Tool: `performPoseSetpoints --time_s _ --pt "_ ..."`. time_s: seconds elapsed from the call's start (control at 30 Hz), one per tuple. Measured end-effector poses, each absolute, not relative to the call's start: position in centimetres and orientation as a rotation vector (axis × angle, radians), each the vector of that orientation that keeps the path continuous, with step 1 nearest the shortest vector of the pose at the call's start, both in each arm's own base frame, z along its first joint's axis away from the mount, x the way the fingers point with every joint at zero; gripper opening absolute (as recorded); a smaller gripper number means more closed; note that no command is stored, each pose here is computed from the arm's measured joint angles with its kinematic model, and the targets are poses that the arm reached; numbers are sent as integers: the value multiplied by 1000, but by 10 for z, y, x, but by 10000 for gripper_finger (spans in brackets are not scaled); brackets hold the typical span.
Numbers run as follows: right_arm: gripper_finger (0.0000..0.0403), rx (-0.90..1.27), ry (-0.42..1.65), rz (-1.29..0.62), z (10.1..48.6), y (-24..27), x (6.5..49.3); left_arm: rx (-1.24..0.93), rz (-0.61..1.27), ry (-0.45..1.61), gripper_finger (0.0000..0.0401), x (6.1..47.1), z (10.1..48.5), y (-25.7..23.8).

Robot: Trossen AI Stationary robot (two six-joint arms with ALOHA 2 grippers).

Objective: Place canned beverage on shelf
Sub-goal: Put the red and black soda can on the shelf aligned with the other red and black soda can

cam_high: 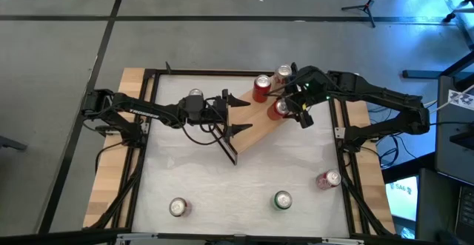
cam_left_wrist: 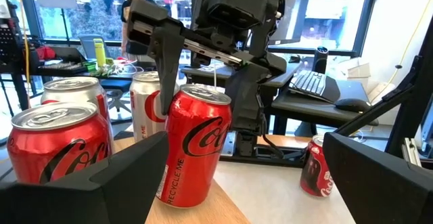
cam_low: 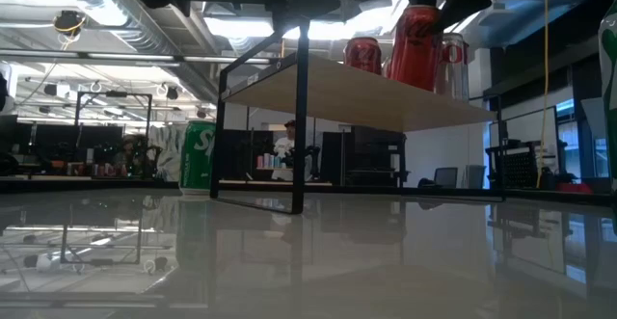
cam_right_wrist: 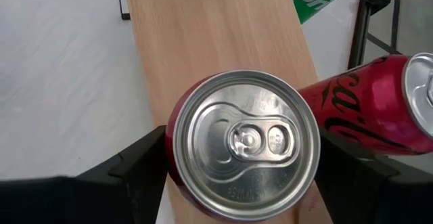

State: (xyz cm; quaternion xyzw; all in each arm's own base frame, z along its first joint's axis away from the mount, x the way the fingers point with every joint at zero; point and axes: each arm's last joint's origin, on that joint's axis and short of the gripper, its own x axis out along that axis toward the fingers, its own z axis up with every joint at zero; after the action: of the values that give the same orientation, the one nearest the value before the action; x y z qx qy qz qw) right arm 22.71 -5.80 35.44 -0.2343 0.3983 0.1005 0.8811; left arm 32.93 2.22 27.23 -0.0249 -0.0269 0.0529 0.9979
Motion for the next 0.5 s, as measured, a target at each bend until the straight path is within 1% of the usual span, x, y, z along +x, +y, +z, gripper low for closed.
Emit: performPoseSetpoints --time_s 0.5 --pt "301 -485 822 201 352 -60 233 -50 106 -54 380 329 272 22"
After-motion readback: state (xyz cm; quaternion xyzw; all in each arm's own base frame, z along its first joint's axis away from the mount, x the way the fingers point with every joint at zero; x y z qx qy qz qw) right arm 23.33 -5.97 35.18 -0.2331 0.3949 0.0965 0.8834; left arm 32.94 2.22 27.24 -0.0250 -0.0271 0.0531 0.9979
